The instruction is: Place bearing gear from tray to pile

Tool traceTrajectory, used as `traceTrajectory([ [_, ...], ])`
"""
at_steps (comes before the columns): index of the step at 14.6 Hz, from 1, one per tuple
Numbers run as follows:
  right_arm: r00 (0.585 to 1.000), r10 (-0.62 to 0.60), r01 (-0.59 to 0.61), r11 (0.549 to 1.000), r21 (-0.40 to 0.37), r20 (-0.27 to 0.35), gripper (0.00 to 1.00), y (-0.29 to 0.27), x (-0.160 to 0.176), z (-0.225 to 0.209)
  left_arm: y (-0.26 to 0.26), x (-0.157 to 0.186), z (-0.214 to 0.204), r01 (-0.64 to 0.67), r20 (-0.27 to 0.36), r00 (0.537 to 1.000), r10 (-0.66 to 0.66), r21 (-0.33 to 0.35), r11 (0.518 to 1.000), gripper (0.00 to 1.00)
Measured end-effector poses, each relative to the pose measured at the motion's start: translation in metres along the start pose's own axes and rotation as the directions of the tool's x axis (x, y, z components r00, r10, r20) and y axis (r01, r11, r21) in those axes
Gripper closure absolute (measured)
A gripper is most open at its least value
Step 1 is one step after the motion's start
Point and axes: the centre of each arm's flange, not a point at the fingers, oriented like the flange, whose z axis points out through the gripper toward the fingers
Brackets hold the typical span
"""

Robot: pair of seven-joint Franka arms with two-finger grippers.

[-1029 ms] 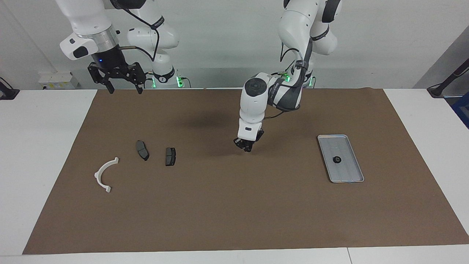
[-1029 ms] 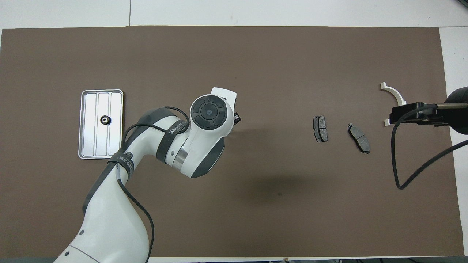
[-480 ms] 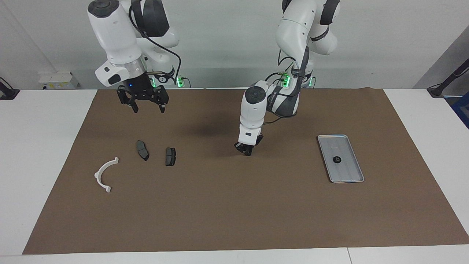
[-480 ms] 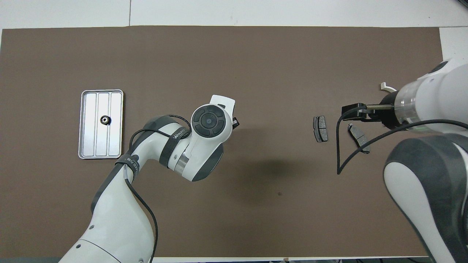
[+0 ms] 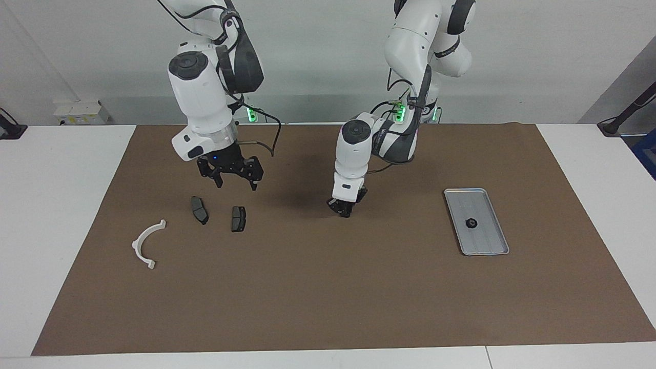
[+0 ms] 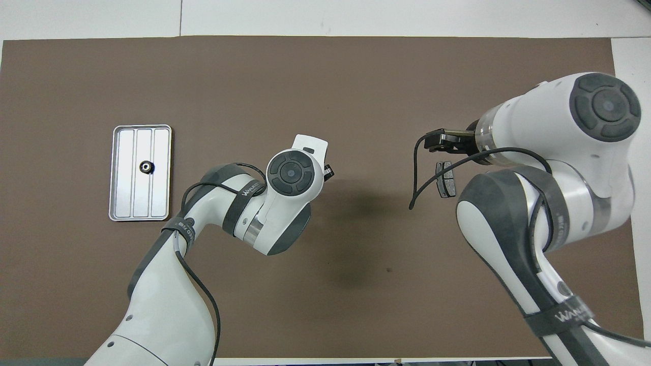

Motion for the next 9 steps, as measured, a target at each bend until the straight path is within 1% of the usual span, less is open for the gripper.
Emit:
traceTrajectory([
  [1, 1.000, 0.001, -0.001, 1.000, 0.003, -0.004, 0.00, -0.006, 0.002, 0.011, -0.002, 0.008, -0.011, -0.020, 0.000, 1.000, 0.020, 0.009, 1.000, 0.47],
  [2, 1.000, 0.010, -0.009, 1.000, 0.007, -0.009, 0.00, -0.012, 0.003, 0.021, -0.008, 0.024, -0.034, -0.051, 0.004, 0.999, 0.051, 0.018, 0.999, 0.33],
  [3, 1.000, 0.022, -0.021, 1.000, 0.012, -0.015, 0.00, -0.022, 0.004, 0.032, -0.021, 0.050, -0.070, -0.081, 0.010, 0.997, 0.081, 0.023, 0.996, 0.23],
  [4, 0.999, 0.040, -0.039, 0.999, 0.017, -0.018, 0.00, -0.033, 0.002, 0.043, -0.044, 0.082, -0.113, -0.109, 0.009, 0.994, 0.108, 0.017, 0.994, 0.10],
  [5, 0.998, 0.062, -0.062, 0.998, 0.022, -0.019, 0.00, -0.047, -0.001, 0.052, -0.076, 0.114, -0.153, -0.131, 0.006, 0.991, 0.131, 0.012, 0.991, 0.00],
  [6, 0.996, 0.091, -0.090, 0.996, 0.027, -0.019, 0.00, -0.064, -0.005, 0.059, -0.112, 0.143, -0.179, -0.157, 0.005, 0.988, 0.157, 0.010, 0.988, 0.00],
  [7, 0.992, 0.128, -0.128, 0.991, 0.033, -0.016, 0.00, -0.086, -0.010, 0.063, -0.148, 0.171, -0.193, -0.185, 0.007, 0.983, 0.185, 0.013, 0.983, 0.03],
  [8, 0.986, 0.168, -0.167, 0.985, 0.035, -0.021, 0.00, -0.110, -0.015, 0.066, -0.183, 0.198, -0.195, -0.213, 0.009, 0.977, 0.213, 0.017, 0.977, 0.03],
  [9, 0.980, 0.195, -0.194, 0.981, 0.026, -0.032, 0.00, -0.134, -0.020, 0.068, -0.215, 0.220, -0.190, -0.242, 0.018, 0.970, 0.241, 0.023, 0.970, 0.08],
])
